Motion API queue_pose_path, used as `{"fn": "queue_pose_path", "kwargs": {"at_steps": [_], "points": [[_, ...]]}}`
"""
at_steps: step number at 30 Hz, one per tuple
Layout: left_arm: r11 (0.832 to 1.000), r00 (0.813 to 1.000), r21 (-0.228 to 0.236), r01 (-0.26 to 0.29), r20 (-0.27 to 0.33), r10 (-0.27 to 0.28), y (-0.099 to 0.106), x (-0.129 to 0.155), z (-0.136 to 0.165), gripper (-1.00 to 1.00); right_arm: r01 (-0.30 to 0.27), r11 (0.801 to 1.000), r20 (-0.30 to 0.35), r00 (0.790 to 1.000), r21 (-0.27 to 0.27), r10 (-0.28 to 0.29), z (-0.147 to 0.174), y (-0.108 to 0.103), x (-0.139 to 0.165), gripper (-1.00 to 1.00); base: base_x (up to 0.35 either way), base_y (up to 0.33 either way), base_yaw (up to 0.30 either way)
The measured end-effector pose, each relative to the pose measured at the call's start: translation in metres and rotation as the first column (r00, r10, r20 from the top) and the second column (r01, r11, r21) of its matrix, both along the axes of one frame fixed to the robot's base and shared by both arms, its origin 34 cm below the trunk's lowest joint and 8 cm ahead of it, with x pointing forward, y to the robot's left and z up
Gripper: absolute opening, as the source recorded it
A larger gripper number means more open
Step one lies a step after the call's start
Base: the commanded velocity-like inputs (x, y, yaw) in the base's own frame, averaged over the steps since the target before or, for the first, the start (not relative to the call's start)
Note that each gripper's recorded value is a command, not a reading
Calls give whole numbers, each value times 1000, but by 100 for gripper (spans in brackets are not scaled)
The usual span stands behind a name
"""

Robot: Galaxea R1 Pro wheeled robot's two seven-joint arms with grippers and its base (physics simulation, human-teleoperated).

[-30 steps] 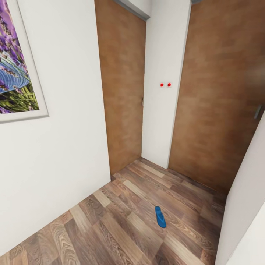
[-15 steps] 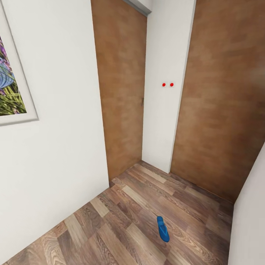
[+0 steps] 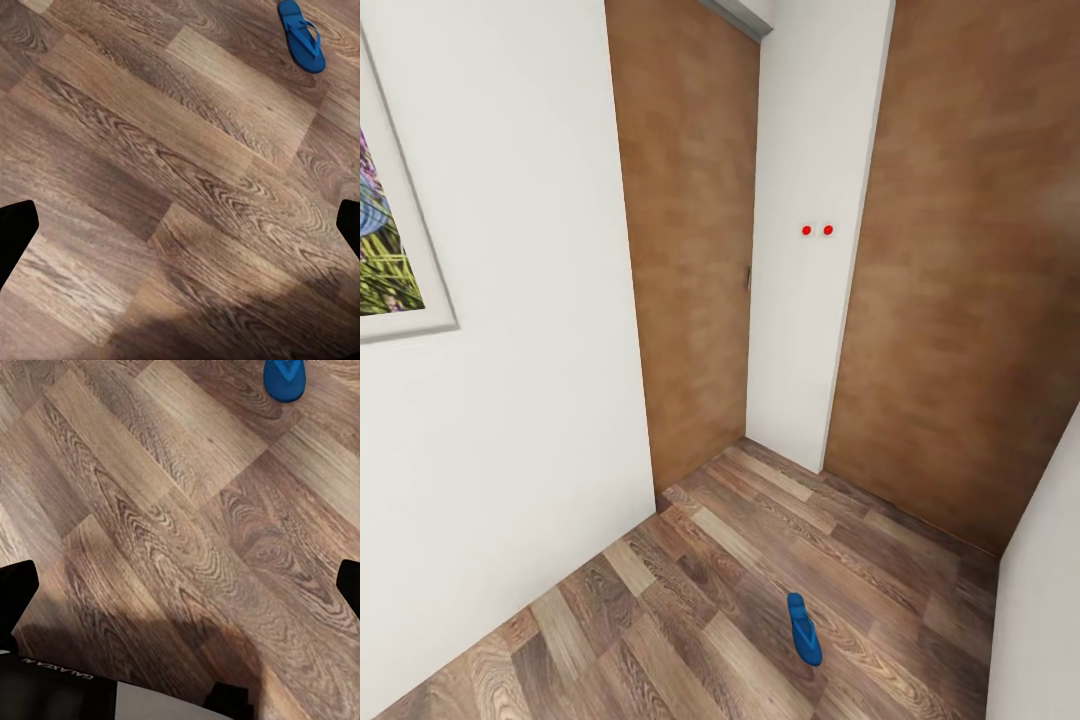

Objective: In the bedroom, move the book from the bed onto either nightstand, and place the two sandals side by side next to the bed.

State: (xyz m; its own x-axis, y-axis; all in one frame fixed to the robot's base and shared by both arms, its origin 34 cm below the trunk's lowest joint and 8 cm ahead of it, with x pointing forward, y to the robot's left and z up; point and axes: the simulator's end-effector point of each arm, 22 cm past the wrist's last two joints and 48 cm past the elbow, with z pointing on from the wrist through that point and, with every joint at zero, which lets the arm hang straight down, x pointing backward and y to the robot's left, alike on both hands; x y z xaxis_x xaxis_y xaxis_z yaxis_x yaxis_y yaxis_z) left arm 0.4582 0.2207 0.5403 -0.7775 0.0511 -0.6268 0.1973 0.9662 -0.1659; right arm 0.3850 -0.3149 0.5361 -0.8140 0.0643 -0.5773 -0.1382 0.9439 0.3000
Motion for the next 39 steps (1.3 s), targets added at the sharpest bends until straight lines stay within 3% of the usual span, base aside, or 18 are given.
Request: {"fn": "queue_pose_path", "kwargs": {"at_steps": [7,23,39], "points": [[1000,1000,0,0,0,0,0,0,0,100,1,1000,-3,1000,0,-1,0,0,-1,100,0,0,-68],[1000,1000,0,-1,0,1,0,0,0,100,0,1000,-2,1000,0,0,0,0,-1,100,0,0,-247],[1000,1000,0,-1,0,1,0,0,0,100,1,1000,0,1000,-1,-1,0,0,0,100,0,0,-19]]}}
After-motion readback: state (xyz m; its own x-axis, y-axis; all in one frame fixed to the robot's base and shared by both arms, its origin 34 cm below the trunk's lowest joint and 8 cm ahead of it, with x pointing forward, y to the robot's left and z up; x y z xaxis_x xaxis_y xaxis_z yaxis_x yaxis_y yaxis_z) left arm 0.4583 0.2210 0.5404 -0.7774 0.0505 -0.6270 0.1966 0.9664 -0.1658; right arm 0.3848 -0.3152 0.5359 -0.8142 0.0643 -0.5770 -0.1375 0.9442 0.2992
